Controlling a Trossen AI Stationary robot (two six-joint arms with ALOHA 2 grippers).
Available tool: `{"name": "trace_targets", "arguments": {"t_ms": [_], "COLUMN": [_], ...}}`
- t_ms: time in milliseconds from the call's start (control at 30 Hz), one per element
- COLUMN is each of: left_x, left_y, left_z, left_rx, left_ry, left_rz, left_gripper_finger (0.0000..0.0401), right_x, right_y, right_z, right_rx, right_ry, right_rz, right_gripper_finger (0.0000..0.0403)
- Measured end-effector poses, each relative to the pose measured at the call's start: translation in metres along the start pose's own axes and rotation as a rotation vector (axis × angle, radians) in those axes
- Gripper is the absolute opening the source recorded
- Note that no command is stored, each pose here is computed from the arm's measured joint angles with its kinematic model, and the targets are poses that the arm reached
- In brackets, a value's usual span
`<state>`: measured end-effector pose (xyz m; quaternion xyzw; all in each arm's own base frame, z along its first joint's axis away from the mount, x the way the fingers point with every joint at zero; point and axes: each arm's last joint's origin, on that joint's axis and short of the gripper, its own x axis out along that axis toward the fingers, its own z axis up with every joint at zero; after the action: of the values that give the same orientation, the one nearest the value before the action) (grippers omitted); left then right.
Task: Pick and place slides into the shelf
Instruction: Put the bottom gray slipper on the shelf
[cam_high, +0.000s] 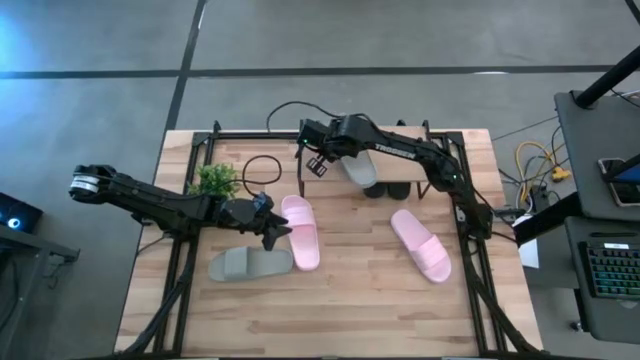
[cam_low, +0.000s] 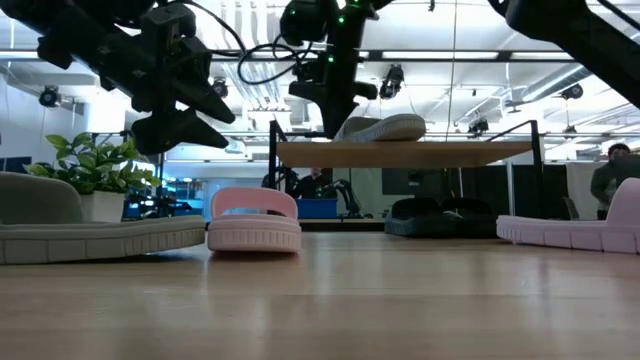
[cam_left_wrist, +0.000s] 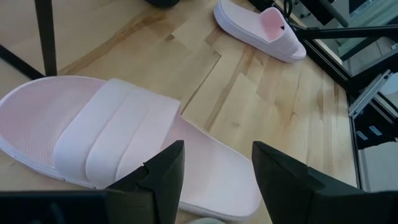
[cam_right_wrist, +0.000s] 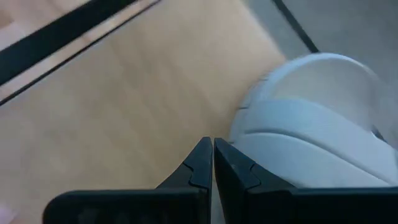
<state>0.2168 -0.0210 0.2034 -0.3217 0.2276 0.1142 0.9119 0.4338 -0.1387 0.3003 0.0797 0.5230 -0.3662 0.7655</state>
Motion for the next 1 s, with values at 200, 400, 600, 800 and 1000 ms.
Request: {"name": "trace_targets", "arguments": {"t_ms": [200,400,600,800,1000], "left_x": [0.0,0.0,0.0,0.0,0.0], "left_y": [0.0,0.0,0.001,0.002,0.003], "left_z": [0.0,0.0,-0.001,-0.003,-0.003], "left_rx": [0.001,0.001,0.002,0.003,0.003], "left_ry": [0.002,0.004,0.007,0.011,0.012], "left_rz": [-0.002,-0.001,-0.001,0.002,0.004], "left_gripper_finger": [0.0173,0.0173,0.0173,0.0173,0.0173], "right_x": [0.001,-0.002,-0.03,-0.056,-0.061], "right_y": [-0.017,-0.028,-0.041,-0.059,-0.064], "right_z": [0.001,0.002,0.004,-0.018,-0.029], "right_rx": [0.093,0.182,0.223,0.193,0.208], "right_ry": [0.018,0.005,-0.079,0.054,0.104], "right_rz": [-0.04,-0.102,-0.107,-0.159,-0.135], "right_gripper_finger": [0.0009,0.0009,0.0009,0.0009,0.0009]}}
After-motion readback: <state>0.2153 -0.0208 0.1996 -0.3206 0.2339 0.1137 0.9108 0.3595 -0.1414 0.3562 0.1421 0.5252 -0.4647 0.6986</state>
